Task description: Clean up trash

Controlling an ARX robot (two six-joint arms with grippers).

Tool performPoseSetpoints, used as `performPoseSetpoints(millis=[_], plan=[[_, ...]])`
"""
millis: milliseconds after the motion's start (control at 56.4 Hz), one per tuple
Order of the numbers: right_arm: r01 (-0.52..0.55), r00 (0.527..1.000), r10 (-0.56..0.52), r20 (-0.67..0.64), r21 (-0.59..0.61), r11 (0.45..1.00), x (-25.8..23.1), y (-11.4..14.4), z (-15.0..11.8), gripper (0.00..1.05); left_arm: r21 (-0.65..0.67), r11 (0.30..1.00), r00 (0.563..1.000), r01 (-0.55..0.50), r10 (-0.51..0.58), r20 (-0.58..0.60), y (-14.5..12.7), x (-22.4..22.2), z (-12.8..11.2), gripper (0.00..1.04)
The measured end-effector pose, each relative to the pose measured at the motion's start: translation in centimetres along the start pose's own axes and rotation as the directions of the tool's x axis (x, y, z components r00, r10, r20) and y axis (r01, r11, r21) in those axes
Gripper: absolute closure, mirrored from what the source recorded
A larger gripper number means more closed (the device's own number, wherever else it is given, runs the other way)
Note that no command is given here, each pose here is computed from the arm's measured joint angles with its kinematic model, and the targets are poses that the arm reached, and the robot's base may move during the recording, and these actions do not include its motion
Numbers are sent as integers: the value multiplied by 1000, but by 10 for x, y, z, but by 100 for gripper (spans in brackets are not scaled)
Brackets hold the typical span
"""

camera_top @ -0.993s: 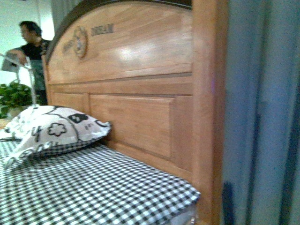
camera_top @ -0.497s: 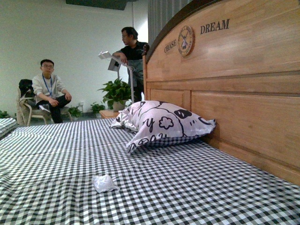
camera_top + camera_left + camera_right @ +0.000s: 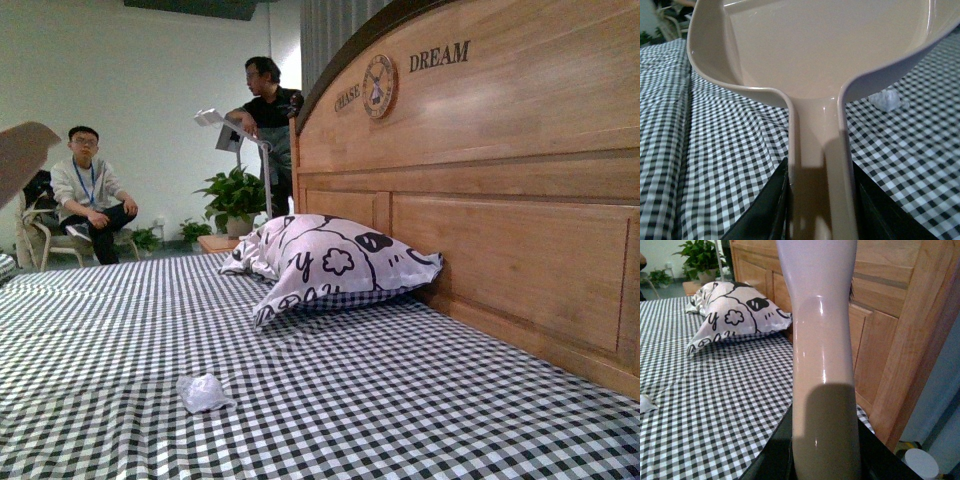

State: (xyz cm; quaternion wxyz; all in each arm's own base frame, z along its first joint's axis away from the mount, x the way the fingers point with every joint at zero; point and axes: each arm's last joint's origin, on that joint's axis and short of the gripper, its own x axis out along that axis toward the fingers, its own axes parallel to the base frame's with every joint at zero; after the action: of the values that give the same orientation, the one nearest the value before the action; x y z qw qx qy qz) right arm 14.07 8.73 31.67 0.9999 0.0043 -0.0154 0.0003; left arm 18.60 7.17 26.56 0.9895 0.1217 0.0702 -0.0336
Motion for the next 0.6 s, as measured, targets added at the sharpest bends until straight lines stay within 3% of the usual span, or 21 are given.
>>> performPoseSetpoints(millis=[284, 603], plan=[[0, 1000, 0, 0, 0, 1000, 0, 0, 0, 86, 205, 952, 953, 227, -173, -249, 8, 58, -44, 76], [0, 1000, 0, 0, 0, 1000, 0, 0, 0, 86, 223, 906, 896, 359, -268, -354, 3, 90, -59, 76]])
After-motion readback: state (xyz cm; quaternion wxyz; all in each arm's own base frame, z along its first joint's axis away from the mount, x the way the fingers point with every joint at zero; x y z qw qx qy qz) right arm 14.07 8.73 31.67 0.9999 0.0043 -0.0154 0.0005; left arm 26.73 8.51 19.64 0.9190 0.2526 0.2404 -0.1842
